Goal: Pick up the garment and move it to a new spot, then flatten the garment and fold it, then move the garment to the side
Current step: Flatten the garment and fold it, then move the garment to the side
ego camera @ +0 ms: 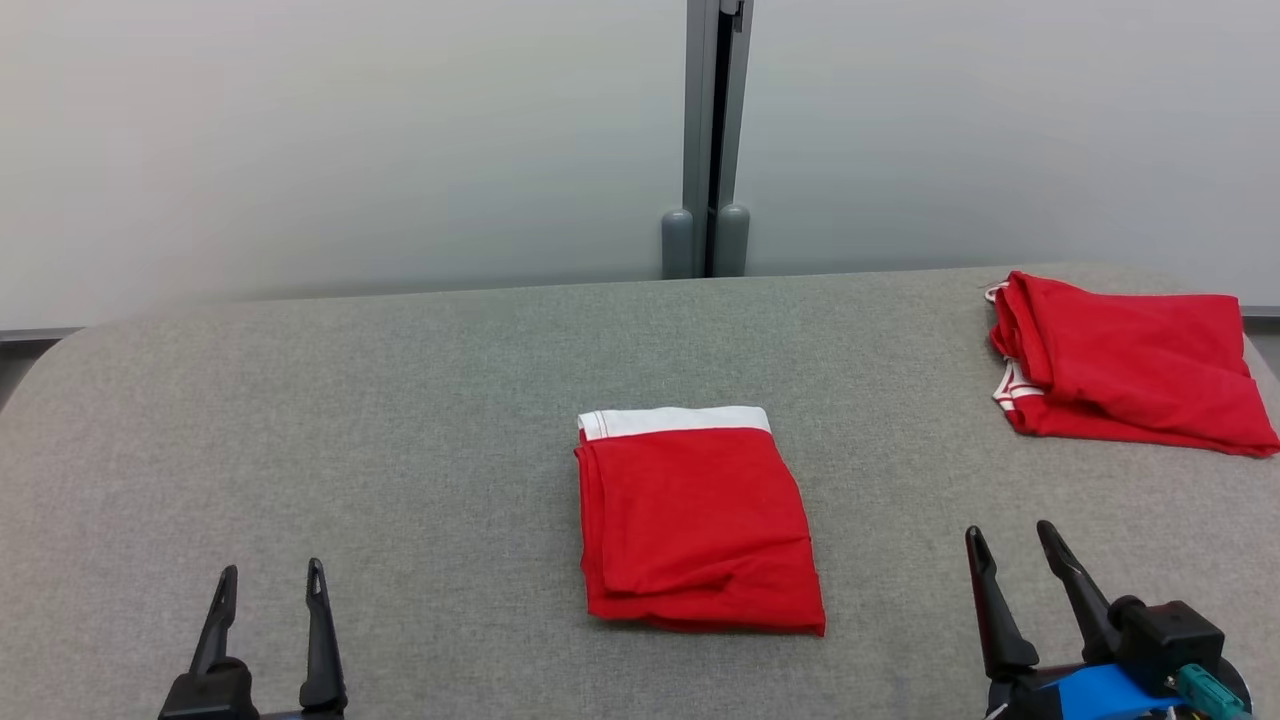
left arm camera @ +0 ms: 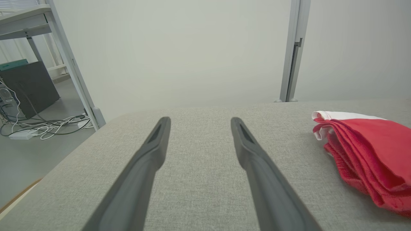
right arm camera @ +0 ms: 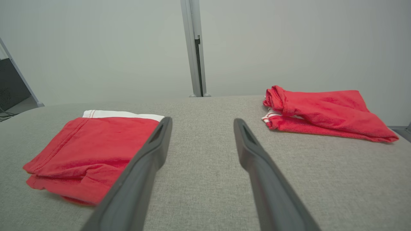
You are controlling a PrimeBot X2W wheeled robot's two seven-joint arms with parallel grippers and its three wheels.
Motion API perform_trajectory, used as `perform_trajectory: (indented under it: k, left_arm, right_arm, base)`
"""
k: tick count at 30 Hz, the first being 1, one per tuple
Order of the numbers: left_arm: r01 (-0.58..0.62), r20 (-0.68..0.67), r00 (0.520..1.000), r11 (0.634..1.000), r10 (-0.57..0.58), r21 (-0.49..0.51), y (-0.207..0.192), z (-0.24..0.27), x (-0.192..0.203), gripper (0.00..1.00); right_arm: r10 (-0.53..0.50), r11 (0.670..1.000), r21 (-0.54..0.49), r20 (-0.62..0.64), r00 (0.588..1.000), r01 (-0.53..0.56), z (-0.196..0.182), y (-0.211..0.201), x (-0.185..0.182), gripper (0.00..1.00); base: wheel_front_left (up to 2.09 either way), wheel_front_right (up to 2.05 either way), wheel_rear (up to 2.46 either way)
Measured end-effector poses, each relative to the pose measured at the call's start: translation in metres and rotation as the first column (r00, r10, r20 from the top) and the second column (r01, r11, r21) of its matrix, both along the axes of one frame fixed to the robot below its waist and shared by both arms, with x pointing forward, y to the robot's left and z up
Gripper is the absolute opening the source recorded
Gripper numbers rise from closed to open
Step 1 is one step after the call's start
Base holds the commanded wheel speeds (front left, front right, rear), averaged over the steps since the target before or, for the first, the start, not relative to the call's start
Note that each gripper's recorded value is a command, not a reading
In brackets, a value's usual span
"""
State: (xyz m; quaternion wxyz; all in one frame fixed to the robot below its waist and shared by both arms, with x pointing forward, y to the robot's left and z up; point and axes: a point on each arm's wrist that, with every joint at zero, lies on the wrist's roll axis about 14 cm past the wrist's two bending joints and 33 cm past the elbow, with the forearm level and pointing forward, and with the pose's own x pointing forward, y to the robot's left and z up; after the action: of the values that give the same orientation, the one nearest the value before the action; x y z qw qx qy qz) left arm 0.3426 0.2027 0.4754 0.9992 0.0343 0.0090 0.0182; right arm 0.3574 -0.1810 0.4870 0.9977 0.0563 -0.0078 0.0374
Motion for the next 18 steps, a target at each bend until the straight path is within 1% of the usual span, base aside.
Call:
perform_trajectory:
  k: [5, 18]
  left_arm:
    - [-0.005, -0.011, 1.0, 1.0, 0.005, -0.006, 0.003, -0.002, -0.006, 1.0]
    - [-0.01, 0.0, 1.0, 1.0, 0.01, -0.017, 0.008, 0.011, -0.006, 1.0]
  right_arm:
    - [0.003, 1.0, -0.006, 0.01, 1.0, -0.003, 0.006, 0.004, -0.002, 1.0]
    - [0.017, 0.999, -0.029, -0.039, 0.999, -0.019, 0.003, 0.01, -0.003, 1.0]
  base:
    - [0.0, 0.0, 0.0]
    - [0.0, 0.0, 0.0]
